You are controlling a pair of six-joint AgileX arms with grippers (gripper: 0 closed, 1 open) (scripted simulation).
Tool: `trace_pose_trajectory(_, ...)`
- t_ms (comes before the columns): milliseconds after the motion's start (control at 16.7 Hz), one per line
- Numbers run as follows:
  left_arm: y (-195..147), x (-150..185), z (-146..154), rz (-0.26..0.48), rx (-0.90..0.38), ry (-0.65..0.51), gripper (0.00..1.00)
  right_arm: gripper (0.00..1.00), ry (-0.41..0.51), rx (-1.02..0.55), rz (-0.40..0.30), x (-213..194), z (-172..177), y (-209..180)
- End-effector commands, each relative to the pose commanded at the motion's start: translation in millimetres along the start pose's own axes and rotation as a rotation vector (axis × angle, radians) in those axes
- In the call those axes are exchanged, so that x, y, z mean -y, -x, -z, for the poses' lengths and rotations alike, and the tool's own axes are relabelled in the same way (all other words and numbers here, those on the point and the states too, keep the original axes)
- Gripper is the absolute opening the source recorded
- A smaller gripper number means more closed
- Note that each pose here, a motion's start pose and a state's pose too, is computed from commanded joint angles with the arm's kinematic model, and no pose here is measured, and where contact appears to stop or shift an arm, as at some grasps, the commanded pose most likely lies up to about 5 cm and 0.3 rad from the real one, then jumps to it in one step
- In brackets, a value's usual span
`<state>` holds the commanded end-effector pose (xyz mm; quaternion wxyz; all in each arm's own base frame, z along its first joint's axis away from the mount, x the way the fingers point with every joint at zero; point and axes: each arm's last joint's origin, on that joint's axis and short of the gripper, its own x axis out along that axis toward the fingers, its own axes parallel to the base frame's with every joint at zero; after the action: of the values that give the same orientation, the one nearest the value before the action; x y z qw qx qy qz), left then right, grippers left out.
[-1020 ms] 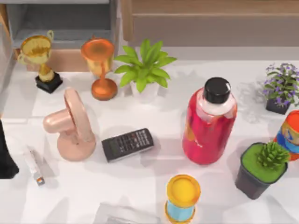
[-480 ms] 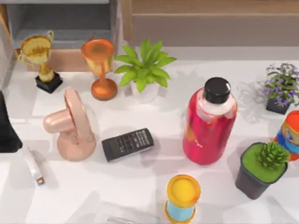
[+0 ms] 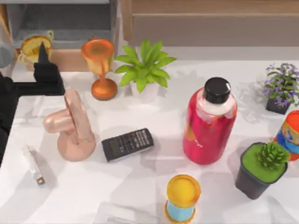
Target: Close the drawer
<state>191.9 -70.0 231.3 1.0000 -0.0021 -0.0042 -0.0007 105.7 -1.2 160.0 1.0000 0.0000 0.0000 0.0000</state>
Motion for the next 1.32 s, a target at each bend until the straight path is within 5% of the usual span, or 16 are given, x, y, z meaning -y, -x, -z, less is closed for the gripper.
trace_pose_trajectory(360,-28,36,5,-0.001,-0.008,-0.004,1.00,1.00,0.000,0.000,0.000,0,0,0)
trace_pose_trajectory(840,-32,30,8,-0.006,-0.012,-0.032,1.00,1.00,0.000,0.000,0.000,0,0,0)
trace_pose_trajectory(1320,-60,-54,59,0.007,-0.112,-0.470,1.00,1.00,0.000,0.000,0.000,0,0,0)
